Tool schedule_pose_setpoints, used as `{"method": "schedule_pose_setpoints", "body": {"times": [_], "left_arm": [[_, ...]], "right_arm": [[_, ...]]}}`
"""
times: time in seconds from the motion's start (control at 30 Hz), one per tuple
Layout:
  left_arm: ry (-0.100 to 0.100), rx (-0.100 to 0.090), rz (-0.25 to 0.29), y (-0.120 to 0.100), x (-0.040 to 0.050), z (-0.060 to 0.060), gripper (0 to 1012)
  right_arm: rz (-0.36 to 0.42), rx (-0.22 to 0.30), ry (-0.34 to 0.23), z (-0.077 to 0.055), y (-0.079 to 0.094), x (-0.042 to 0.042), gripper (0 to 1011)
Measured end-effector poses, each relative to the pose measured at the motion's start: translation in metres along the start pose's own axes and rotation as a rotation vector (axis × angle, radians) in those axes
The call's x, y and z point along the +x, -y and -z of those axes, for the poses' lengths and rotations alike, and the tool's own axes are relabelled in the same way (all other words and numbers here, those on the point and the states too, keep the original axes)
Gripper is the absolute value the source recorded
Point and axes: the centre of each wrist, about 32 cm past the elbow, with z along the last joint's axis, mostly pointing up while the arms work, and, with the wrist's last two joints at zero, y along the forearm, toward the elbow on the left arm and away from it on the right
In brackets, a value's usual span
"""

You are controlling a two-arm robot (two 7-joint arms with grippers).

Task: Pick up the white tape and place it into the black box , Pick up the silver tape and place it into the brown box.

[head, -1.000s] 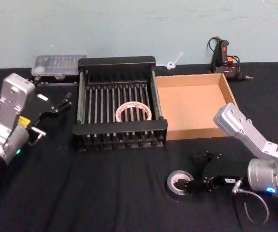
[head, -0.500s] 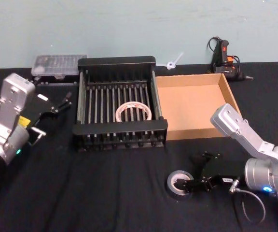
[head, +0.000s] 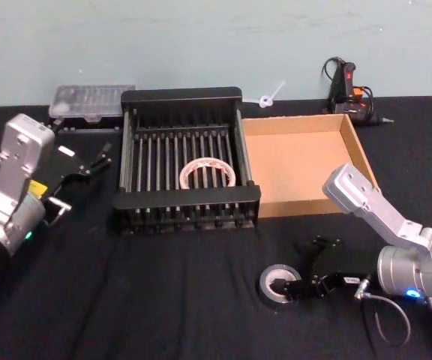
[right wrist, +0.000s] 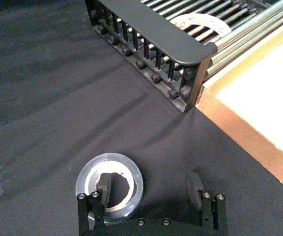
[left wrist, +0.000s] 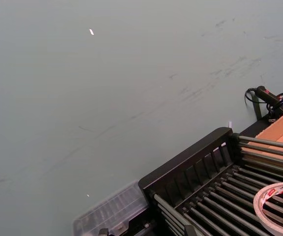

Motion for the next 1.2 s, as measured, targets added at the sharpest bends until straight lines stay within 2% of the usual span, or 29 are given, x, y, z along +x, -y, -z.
{"method": "schedule_pose_setpoints", "body": {"times": [0.7,0.9,1.2], "left_arm": [[0.0,0.0,0.0,0.0,0.0,0.0,1001],[0.0,0.0,0.0,0.0,0.0,0.0,1001],[0.0,0.0,0.0,0.0,0.0,0.0,1001]], "right_arm": [[0.0,0.0,0.003,0.0003,-0.0001,-0.0002,982],[0.0,0.001,0.002,0.0002,-0.0001,-0.0002,860],[0.0,0.001,0.002,0.0001,0.0,-0.0002,573]]}}
